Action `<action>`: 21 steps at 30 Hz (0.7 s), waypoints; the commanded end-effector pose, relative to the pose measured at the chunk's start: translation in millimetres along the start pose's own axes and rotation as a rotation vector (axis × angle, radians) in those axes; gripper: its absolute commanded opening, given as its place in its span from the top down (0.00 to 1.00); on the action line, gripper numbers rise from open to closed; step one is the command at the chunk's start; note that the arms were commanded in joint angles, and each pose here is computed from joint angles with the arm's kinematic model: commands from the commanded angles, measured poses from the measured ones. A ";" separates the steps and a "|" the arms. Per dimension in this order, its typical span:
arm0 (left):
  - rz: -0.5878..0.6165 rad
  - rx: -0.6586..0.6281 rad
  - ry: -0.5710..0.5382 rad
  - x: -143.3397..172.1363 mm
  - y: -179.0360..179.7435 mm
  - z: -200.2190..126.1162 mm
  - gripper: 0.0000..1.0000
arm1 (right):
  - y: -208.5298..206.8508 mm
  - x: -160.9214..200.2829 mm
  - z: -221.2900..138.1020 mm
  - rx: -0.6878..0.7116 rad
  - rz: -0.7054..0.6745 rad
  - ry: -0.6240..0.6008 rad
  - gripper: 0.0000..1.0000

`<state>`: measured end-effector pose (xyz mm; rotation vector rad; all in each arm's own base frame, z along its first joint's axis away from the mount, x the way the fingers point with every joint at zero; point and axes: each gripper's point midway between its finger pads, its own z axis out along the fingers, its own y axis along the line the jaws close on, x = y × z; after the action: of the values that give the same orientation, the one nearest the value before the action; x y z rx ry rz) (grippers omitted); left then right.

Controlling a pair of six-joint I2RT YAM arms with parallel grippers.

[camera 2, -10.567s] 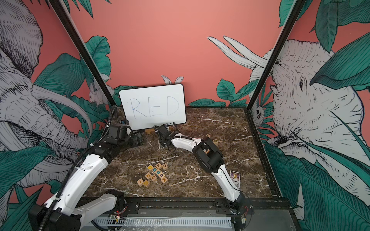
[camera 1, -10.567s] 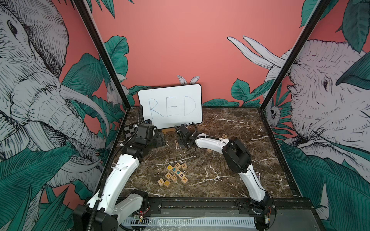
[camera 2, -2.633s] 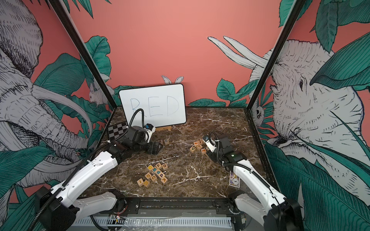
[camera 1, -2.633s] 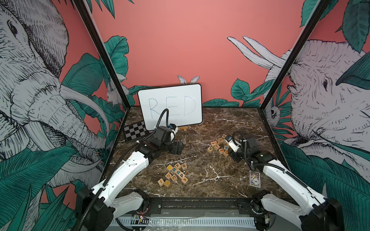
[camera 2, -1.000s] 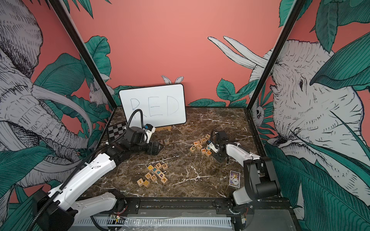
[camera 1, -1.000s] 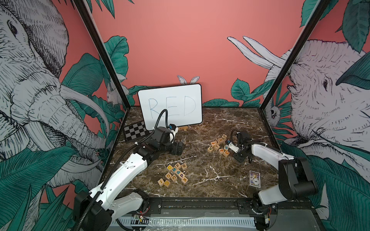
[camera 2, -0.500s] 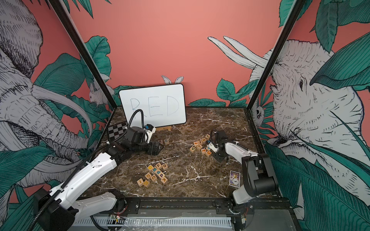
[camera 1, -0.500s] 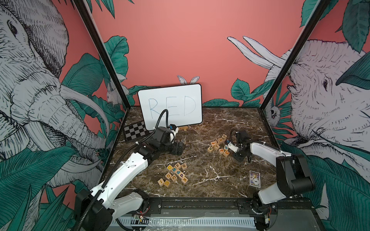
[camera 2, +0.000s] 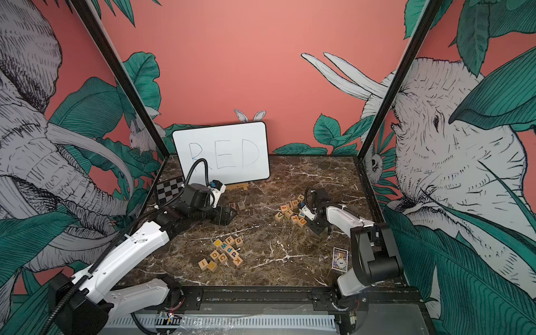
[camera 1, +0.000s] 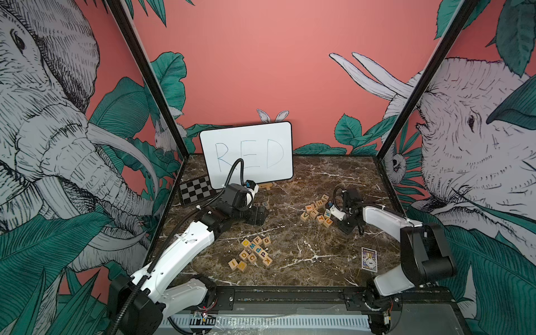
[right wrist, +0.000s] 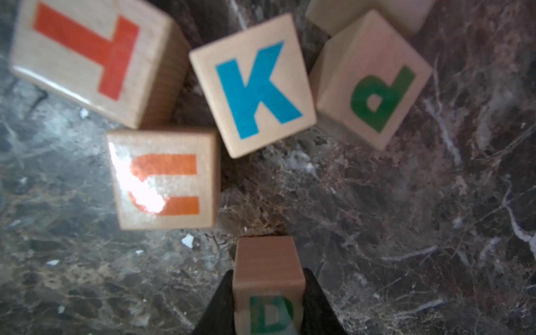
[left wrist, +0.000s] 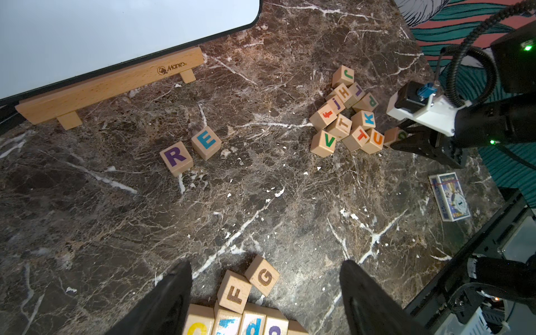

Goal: Assemble the uppercase word "red" with letter blocks
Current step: Pick up the letter block from the center of the board.

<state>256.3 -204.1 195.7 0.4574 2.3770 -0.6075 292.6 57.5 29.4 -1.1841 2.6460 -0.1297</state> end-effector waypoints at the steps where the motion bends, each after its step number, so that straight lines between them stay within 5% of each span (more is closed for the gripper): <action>1: -0.003 0.002 0.008 3.6 -0.1 -1.8 0.18 | 2.5 -3.0 -1.7 -0.029 0.012 -0.010 0.73; 7: -0.001 0.002 0.004 2.9 -0.3 -2.2 0.18 | 1.5 -7.3 -8.6 -0.023 0.024 -0.036 0.82; 14: 0.001 -0.010 0.006 2.3 1.2 -2.2 0.18 | -14.2 -33.1 -50.8 0.079 0.102 -0.233 0.99; 21: -0.003 -0.054 0.001 1.4 9.1 -2.9 0.18 | -71.4 -44.7 -126.1 0.331 0.514 -0.402 1.00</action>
<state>258.3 -201.4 195.1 0.4473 2.3767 -0.5838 325.0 56.2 136.9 -0.6885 2.3944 -0.1713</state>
